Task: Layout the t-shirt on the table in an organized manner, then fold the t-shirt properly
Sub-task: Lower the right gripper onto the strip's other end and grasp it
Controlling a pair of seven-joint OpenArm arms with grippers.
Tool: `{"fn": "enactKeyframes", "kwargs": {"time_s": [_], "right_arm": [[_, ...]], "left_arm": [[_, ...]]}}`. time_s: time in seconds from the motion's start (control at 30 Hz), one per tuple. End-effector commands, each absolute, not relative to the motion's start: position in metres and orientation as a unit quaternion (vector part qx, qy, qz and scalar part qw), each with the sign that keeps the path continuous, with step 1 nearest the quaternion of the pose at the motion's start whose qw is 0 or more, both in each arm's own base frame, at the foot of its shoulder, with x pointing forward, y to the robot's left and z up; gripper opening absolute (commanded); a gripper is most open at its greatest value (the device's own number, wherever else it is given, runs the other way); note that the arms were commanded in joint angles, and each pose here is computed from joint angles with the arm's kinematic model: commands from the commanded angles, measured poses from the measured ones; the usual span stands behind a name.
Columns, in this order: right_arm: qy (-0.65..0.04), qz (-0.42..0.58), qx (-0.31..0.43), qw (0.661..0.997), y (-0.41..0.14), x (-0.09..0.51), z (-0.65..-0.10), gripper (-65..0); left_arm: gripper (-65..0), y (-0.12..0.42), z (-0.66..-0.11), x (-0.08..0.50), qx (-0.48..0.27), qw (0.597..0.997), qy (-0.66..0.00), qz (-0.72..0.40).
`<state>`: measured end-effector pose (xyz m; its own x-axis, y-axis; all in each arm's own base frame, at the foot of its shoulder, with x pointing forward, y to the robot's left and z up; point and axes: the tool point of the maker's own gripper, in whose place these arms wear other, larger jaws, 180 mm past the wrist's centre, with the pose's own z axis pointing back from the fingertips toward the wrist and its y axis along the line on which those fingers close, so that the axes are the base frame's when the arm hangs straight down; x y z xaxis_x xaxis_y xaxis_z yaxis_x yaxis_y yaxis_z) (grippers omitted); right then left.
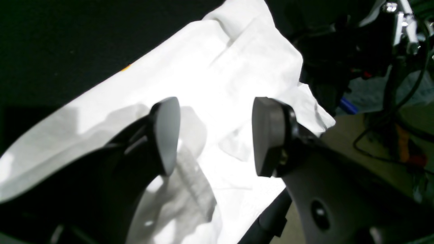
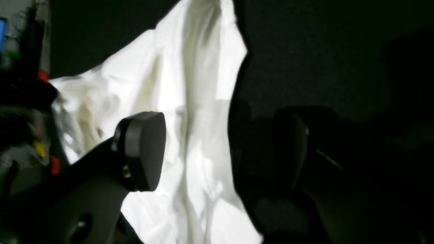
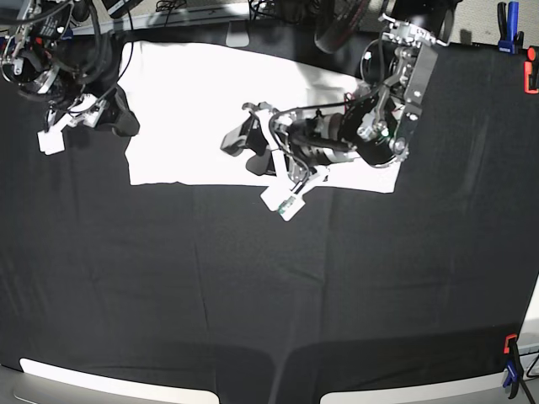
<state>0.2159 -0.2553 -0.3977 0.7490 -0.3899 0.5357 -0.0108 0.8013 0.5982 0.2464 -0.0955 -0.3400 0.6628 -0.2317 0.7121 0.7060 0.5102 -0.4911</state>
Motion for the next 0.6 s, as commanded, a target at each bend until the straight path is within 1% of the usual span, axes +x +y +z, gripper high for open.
{"fn": "enactKeyframes", "kwargs": {"time_s": [0.0,0.07,0.17,0.2,0.37,0.57], "right_arm": [[-0.344,-0.108,0.294,0.885,-0.261,0.221,-0.396,-18.0],[-0.336,-0.126,0.313,0.879,-0.259,0.221,-0.403,-18.0],[-0.349,-0.155,0.355,0.853,-0.255,0.225,-0.399,-18.0],[-0.351,-0.157,0.359,0.85,-0.254,0.225,-0.398,-18.0],[-0.339,-0.152,0.351,0.86,-0.254,0.222,-0.404,-18.0],[-0.315,-0.125,0.376,0.862,-0.227,0.222,-0.41,-18.0]], "left_arm": [[-33.4,-0.102,-0.326,0.25,-0.417,0.805,-0.309,-0.289],[-33.4,-0.101,-0.327,0.25,-0.416,0.806,-0.306,-0.29],[-33.4,-0.101,-0.327,0.25,-0.416,0.806,-0.306,-0.29],[-33.4,-0.101,-0.327,0.25,-0.416,0.806,-0.305,-0.29],[-33.4,-0.101,-0.327,0.25,-0.416,0.806,-0.306,-0.29],[-33.4,-0.101,-0.327,0.25,-0.416,0.806,-0.306,-0.29]]}}
